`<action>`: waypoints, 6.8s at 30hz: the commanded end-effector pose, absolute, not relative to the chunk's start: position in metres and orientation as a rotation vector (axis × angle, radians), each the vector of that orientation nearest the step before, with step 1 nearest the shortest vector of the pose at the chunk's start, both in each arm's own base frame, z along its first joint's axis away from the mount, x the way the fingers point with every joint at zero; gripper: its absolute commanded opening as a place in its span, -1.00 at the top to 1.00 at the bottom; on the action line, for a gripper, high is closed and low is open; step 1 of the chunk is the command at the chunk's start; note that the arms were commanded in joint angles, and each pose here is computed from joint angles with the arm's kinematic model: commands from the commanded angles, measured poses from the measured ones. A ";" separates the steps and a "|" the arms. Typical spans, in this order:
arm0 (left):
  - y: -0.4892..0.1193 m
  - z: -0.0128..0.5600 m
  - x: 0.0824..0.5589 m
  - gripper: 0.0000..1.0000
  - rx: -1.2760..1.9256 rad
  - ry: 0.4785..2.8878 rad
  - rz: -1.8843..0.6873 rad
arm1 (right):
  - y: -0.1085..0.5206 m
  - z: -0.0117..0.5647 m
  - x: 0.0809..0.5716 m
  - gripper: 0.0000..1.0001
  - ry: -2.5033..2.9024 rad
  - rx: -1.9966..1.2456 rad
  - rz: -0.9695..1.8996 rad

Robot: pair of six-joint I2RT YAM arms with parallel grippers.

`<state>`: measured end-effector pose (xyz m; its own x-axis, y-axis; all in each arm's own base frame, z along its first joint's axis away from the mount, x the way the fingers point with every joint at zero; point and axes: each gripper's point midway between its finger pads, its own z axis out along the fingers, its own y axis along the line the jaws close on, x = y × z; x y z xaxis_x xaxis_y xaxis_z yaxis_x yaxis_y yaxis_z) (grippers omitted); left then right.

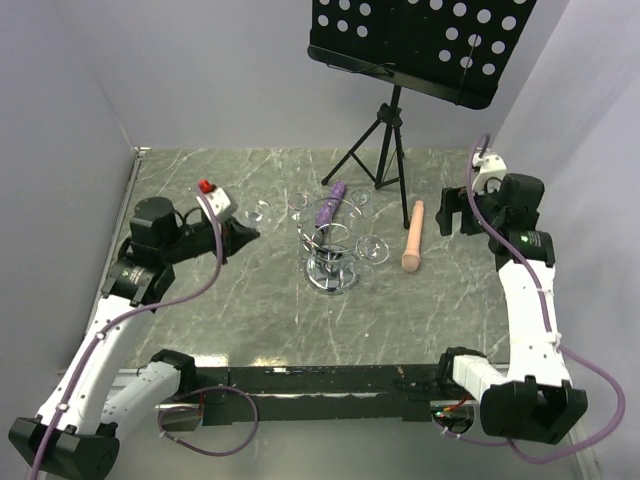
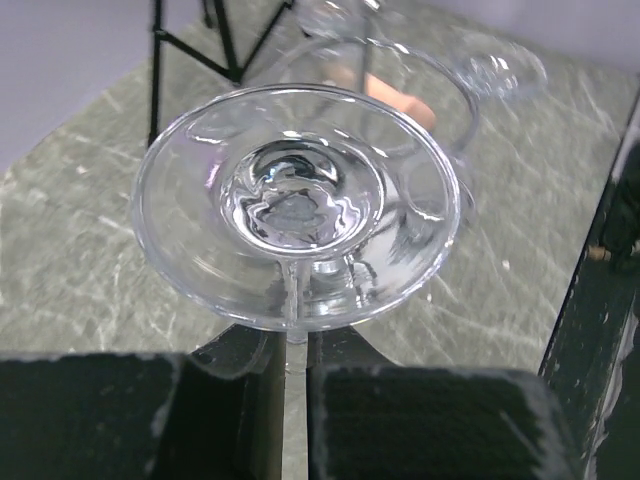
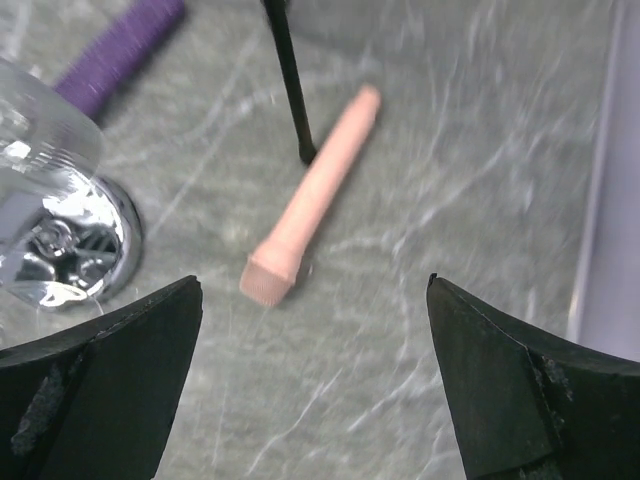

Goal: Take the wine glass off the wine glass rack

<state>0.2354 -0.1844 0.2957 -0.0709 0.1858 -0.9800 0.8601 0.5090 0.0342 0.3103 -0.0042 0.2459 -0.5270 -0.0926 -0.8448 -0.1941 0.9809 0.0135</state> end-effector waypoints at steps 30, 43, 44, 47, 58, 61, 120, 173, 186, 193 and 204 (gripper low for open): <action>-0.158 0.402 0.264 0.99 0.339 1.912 -1.796 | 0.294 0.431 0.255 -1.00 0.552 -1.382 -0.021; -0.151 0.365 0.230 0.99 0.111 2.094 -2.221 | 0.368 0.372 0.219 -1.00 0.336 -1.613 -0.080; -0.151 0.361 0.229 0.99 0.094 2.101 -2.233 | 0.373 0.370 0.218 -1.00 0.322 -1.619 -0.087; -0.152 0.355 0.226 0.99 0.034 2.121 -2.256 | 0.383 0.367 0.210 -1.00 0.237 -1.629 -0.106; -0.153 0.347 0.229 0.99 -0.073 2.156 -2.276 | 0.407 0.354 0.195 -1.00 0.053 -1.704 -0.094; -0.153 0.338 0.230 0.99 -0.136 2.180 -2.283 | 0.415 0.348 0.191 -1.00 0.014 -1.730 -0.072; -0.118 0.336 0.270 -0.65 -0.298 2.119 -2.174 | 0.448 0.389 0.224 -0.22 -0.062 -1.604 -0.279; -0.056 0.251 0.333 -0.43 -0.498 2.216 -1.675 | -0.020 0.316 0.367 -0.09 1.670 -0.228 0.021; -0.010 0.202 0.324 -0.55 -0.374 2.498 -0.987 | -0.096 0.284 0.439 -0.08 1.613 -0.127 -0.082; -0.004 0.194 0.311 -0.57 -0.369 2.539 -0.891 | -0.131 0.272 0.470 -0.08 1.602 -0.080 -0.120; -0.008 0.202 0.307 -0.59 -0.333 2.516 -0.897 | -0.135 0.251 0.493 -0.09 1.585 -0.151 -0.129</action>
<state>0.3140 -0.0070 0.1900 -0.8797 -0.3862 -0.2775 -0.1177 0.7423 -0.6597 0.4712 -0.1280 0.1983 -0.1971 -0.0877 -0.9765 -0.0142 0.9961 -0.0866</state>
